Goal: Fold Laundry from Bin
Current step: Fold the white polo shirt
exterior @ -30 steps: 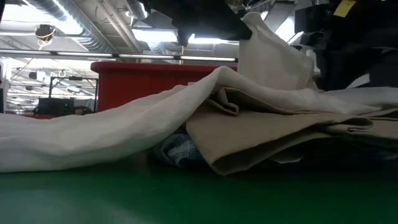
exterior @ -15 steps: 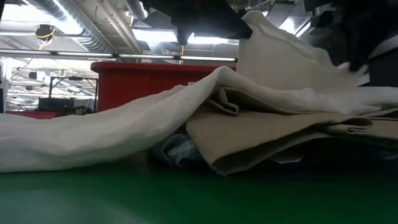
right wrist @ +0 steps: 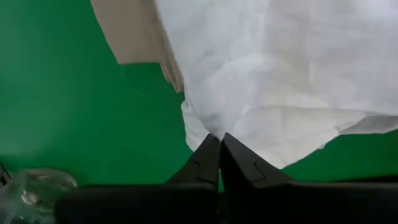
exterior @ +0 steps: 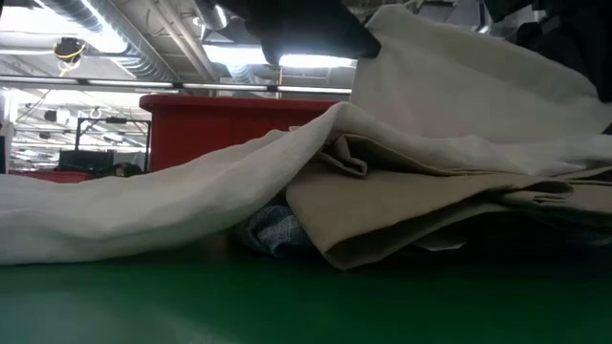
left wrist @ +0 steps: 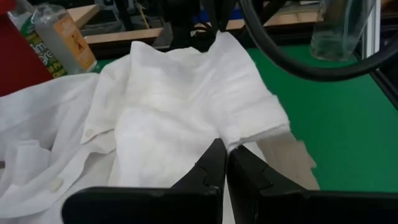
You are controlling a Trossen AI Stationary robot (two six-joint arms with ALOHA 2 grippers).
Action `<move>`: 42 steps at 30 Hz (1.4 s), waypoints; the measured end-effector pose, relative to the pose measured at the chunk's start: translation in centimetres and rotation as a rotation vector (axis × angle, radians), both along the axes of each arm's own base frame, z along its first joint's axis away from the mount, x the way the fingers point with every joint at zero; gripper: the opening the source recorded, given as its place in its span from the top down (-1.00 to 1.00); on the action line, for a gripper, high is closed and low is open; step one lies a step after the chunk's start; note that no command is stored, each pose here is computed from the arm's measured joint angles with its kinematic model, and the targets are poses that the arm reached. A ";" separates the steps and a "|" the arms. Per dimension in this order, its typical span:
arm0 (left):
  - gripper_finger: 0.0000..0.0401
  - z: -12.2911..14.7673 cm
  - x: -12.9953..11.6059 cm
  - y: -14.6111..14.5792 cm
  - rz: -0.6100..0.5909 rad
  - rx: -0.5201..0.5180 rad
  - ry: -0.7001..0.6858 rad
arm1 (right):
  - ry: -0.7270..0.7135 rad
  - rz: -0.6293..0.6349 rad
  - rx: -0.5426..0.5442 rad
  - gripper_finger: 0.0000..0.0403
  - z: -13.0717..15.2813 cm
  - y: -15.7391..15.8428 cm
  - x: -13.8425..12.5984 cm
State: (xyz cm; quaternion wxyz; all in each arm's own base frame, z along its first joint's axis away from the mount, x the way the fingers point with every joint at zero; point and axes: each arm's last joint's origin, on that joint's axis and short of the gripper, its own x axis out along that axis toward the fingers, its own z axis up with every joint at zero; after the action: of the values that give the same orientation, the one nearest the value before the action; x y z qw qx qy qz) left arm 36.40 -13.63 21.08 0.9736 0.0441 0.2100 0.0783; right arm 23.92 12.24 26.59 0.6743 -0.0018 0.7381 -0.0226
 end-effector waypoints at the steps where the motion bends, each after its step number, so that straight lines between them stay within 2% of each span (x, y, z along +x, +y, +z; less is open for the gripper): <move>1: 0.98 0.0 0.0 0.0 0.000 0.000 0.001 | -0.002 0.000 0.001 0.94 0.0 0.0 0.0; 8: 0.92 -0.1 0.0 0.0 -0.019 -0.014 0.005 | 0.000 0.000 0.000 0.87 0.0 0.0 0.0; 13: 0.66 -0.1 0.1 0.0 -0.031 -0.129 0.005 | -0.001 0.000 -0.001 0.74 0.0 0.0 0.0; 17: 0.43 -0.1 0.2 0.1 -0.035 -0.135 0.007 | -0.006 0.001 -0.011 0.52 0.0 0.0 0.0; 21: 0.30 -0.1 0.2 0.2 -0.033 -0.130 0.007 | -0.035 0.007 -0.074 0.33 0.0 -0.2 0.1; 29: 0.26 0.7 -0.1 0.4 -0.039 -0.109 0.000 | -0.016 0.007 -0.081 0.24 0.0 -0.3 -0.1; 32: 0.26 1.1 -0.4 0.6 -0.014 -0.114 0.006 | 0.055 0.008 -0.106 0.24 0.1 -0.6 -0.7; 36: 0.26 0.9 -0.5 0.6 0.004 -0.150 0.022 | 0.118 -0.032 -0.147 0.24 0.3 -1.0 -1.4; 42: 0.26 -0.3 -1.2 0.6 0.027 -0.282 0.156 | -0.001 -0.027 -0.134 0.24 0.2 -0.7 -0.5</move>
State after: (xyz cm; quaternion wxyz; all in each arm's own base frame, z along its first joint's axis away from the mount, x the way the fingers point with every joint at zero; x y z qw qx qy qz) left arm 35.20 -13.02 20.80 0.9497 -0.0900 0.2942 0.0575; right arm 23.37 11.58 26.81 0.6725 -0.0369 0.7347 -0.0812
